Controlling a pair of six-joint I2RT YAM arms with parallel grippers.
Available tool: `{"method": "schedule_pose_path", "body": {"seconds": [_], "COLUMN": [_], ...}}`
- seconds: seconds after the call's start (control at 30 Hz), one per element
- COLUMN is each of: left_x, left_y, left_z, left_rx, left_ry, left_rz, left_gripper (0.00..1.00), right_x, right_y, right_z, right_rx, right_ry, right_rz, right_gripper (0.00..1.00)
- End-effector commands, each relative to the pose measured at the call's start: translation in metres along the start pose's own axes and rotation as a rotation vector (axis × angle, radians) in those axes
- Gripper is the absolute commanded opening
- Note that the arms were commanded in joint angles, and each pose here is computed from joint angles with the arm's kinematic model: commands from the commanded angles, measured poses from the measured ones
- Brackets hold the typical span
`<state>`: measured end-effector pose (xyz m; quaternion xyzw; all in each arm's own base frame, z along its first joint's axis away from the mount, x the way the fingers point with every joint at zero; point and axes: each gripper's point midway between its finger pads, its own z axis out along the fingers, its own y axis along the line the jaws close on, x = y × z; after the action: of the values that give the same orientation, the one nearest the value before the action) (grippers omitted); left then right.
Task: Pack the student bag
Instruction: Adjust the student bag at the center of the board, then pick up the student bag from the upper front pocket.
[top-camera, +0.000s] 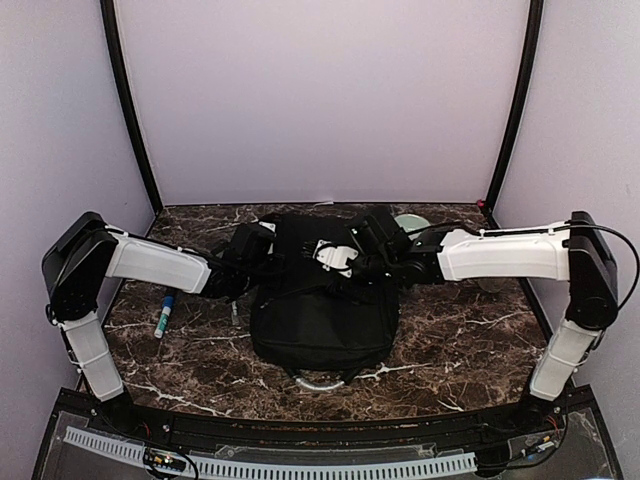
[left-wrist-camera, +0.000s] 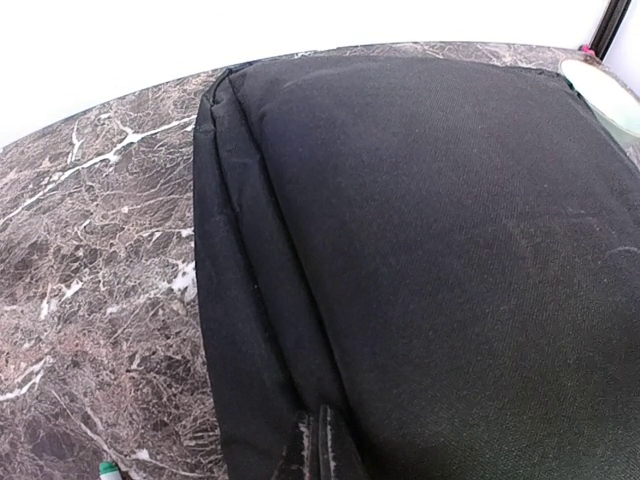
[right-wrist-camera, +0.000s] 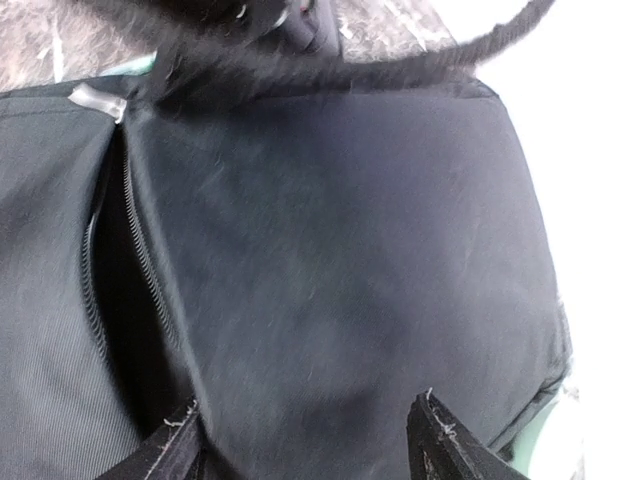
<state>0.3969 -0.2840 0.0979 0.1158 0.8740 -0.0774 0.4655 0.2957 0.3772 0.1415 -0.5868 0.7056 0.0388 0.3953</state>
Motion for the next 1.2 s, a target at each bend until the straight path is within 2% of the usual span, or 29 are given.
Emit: {"method": "schedule_pose_path", "body": {"seconds": [0.0, 0.1, 0.2, 0.27, 0.37, 0.53, 0.63, 0.73, 0.87, 0.97, 1.07, 1.13, 1.17], "left_x": [-0.012, -0.018, -0.028, -0.031, -0.029, -0.004, 0.015, 0.031, 0.054, 0.076, 0.087, 0.088, 0.087], "left_y": [-0.008, 0.004, 0.003, -0.005, -0.031, -0.070, -0.094, -0.105, -0.099, -0.080, -0.062, -0.056, -0.055], "left_z": [-0.012, -0.029, -0.051, -0.070, -0.097, -0.123, -0.126, -0.120, -0.103, -0.082, -0.075, -0.075, -0.075], "left_rx": [0.048, 0.017, 0.050, 0.096, 0.249, 0.503, 0.607, 0.637, 0.582, 0.428, 0.322, 0.293, 0.289], "left_ry": [-0.043, -0.062, -0.070, -0.082, -0.109, -0.086, -0.049, -0.007, 0.047, 0.116, 0.134, 0.132, 0.128], "left_rz": [-0.039, -0.056, -0.060, -0.050, -0.052, -0.159, -0.185, -0.216, -0.262, -0.268, -0.270, -0.268, -0.264], "left_gripper": [0.00, 0.02, 0.18, 0.23, 0.19, 0.10, 0.09, 0.08, 0.07, 0.06, 0.05, 0.04, 0.04], "right_x": [-0.022, -0.021, -0.020, -0.024, -0.029, -0.030, -0.030, -0.028, -0.022, -0.015, 0.000, 0.011, 0.013], "right_y": [-0.011, -0.017, -0.032, -0.039, -0.042, -0.039, -0.038, -0.037, -0.035, -0.035, -0.035, -0.033, -0.033], "right_z": [0.012, 0.020, 0.018, 0.009, -0.003, -0.002, 0.003, 0.005, 0.008, 0.010, 0.014, 0.015, 0.015], "right_rx": [0.091, 0.167, 0.264, 0.300, 0.299, 0.268, 0.235, 0.199, 0.164, 0.145, 0.138, 0.129, 0.127], "right_ry": [-0.031, 0.000, 0.020, -0.006, -0.036, -0.029, -0.024, -0.026, -0.015, -0.001, 0.048, 0.077, 0.080], "right_rz": [-0.020, -0.032, -0.015, -0.005, 0.009, 0.024, 0.051, 0.081, 0.100, 0.113, 0.112, 0.110, 0.107], "right_gripper": [0.66, 0.65, 0.62, 0.58, 0.48, 0.38, 0.35, 0.35, 0.36, 0.45, 0.53, 0.51, 0.45]}}
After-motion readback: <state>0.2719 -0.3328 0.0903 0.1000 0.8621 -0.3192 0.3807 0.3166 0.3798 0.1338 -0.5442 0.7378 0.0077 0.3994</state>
